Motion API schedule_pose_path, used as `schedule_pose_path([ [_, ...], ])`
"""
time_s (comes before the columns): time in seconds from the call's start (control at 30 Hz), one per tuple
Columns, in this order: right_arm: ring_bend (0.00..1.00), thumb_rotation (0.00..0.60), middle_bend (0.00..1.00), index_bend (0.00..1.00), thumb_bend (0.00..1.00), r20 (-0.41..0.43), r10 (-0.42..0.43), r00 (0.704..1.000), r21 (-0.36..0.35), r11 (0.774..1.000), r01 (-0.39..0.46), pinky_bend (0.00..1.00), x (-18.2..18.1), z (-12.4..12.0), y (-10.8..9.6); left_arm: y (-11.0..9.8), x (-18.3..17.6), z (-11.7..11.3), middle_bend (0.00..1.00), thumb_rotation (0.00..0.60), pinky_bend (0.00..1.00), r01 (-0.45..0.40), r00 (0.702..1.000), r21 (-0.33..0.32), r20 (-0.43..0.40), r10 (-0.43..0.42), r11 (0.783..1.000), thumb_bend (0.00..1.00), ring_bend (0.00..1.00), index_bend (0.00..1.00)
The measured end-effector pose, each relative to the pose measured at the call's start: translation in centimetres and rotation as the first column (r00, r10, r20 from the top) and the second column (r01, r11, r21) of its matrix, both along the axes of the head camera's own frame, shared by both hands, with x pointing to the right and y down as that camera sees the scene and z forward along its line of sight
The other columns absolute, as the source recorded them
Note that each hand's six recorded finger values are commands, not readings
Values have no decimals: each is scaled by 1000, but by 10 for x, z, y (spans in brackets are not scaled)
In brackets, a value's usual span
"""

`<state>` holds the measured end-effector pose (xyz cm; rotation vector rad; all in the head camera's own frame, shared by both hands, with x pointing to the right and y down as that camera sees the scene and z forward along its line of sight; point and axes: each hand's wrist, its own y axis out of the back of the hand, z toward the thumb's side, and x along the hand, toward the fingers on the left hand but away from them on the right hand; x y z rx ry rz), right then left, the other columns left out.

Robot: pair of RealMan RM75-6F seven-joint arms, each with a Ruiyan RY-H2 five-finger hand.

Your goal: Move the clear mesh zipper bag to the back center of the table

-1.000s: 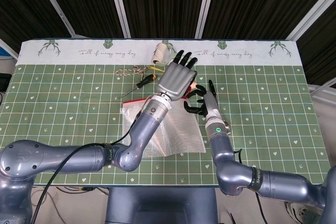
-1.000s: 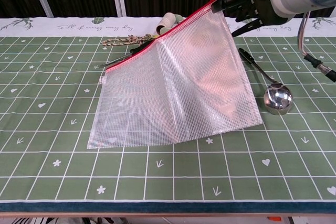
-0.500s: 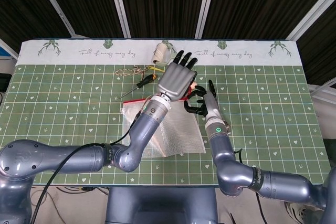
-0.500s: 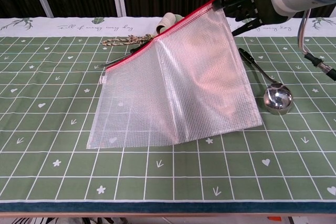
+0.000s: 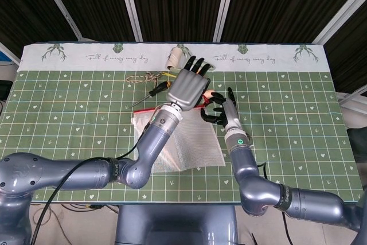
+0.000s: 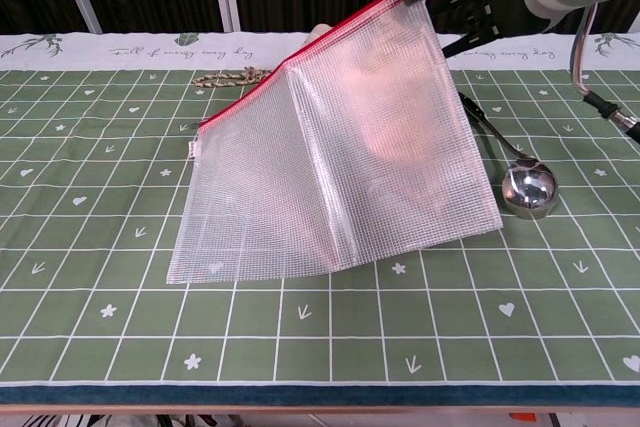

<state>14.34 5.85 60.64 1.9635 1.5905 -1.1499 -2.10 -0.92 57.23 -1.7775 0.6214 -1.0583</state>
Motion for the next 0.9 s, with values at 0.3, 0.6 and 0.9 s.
schedule_pose_path([
  [0.3, 0, 600, 139, 602, 540, 35, 36, 999, -21, 999, -35, 212, 3, -4, 0, 0, -17, 5, 137, 600, 0, 16, 1000, -9, 19, -15, 1000, 524, 0, 623],
  [0.6, 0, 600, 146, 609, 554, 59, 64, 996, -24, 998, -63, 212, 7, -9, -4, 0, -36, 11, 137, 600, 0, 34, 998, -16, 46, -33, 999, 525, 0, 624],
  [0.9, 0, 600, 160, 626, 555, 92, 96, 991, -33, 995, -93, 220, 8, -11, -6, 2, -49, 20, 138, 600, 0, 41, 997, -32, 70, -39, 999, 524, 0, 627],
])
